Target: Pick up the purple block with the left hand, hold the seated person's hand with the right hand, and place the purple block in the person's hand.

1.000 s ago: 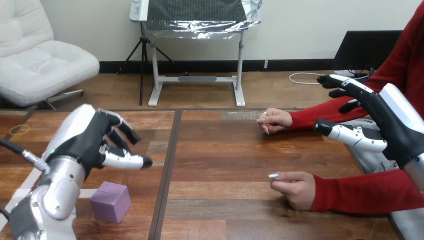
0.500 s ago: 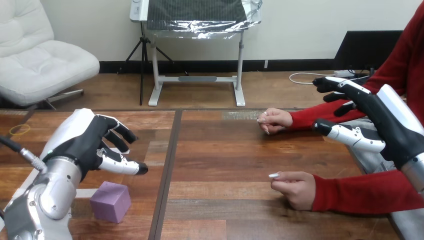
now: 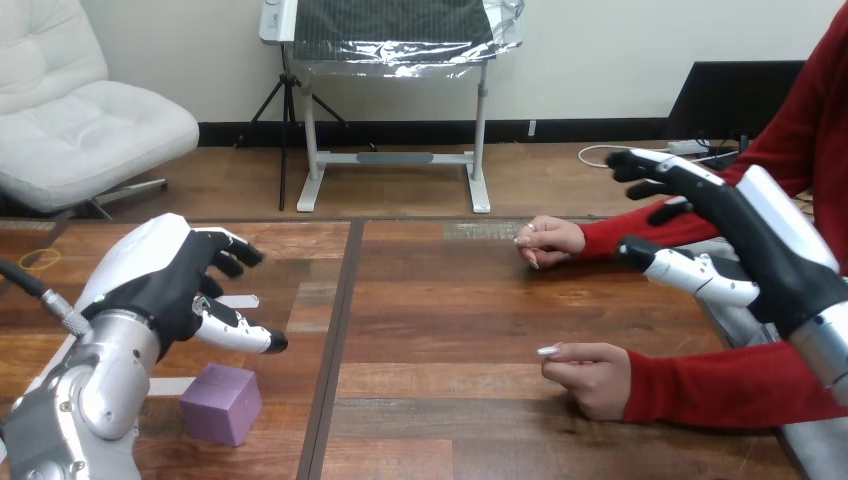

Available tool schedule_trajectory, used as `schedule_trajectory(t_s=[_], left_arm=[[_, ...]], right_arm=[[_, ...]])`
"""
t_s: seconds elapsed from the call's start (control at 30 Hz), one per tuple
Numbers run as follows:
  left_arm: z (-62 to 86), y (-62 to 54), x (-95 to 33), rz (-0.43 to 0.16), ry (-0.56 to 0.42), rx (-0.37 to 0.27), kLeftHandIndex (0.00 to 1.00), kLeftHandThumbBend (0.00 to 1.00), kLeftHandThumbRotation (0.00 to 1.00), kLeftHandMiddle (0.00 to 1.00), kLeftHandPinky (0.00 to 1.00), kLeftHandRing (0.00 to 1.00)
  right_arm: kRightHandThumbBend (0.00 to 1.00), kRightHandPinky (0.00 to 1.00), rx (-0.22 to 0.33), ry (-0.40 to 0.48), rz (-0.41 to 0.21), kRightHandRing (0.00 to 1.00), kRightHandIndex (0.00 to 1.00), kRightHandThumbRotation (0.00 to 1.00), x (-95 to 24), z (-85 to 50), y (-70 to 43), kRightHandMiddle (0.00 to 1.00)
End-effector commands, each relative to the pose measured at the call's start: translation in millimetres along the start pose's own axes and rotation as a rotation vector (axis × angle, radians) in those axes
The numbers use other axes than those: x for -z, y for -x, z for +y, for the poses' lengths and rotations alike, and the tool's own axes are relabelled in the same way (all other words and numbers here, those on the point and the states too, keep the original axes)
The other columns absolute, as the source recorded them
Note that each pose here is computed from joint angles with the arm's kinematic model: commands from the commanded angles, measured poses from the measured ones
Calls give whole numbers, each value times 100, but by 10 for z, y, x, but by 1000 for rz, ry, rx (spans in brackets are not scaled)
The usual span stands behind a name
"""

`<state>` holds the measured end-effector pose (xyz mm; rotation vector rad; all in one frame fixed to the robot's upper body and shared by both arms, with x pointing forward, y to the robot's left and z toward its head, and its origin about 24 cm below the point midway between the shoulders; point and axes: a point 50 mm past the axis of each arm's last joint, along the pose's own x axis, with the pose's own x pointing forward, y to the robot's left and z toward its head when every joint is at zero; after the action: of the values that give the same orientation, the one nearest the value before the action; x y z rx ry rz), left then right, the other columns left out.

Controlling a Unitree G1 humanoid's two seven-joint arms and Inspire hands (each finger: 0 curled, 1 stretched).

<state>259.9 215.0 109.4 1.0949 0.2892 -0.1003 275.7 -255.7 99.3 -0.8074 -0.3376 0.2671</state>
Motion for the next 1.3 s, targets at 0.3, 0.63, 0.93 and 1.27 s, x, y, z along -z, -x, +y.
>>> schedule_trajectory(t_s=[0.3, 0.63, 0.93, 1.27], left_arm=[[192, -31, 31, -31, -83, 32, 83, 86, 0, 87, 66, 84], [253, -62, 77, -15, -142, 80, 85, 95, 0, 90, 73, 88], [298, -104, 121, 10, -187, 148, 86, 99, 0, 90, 74, 89], [362, -138, 140, 0, -197, 261, 89, 100, 0, 91, 72, 90]], right_arm=[[87, 71, 26, -85, -160, 81, 86, 95, -302, 89, -42, 85], [89, 73, 3, -114, -199, 82, 86, 99, -381, 163, -10, 85], [89, 73, -13, -139, -220, 82, 86, 100, -442, 226, 21, 85], [91, 72, -41, -165, -243, 82, 86, 100, -512, 289, 65, 86]])
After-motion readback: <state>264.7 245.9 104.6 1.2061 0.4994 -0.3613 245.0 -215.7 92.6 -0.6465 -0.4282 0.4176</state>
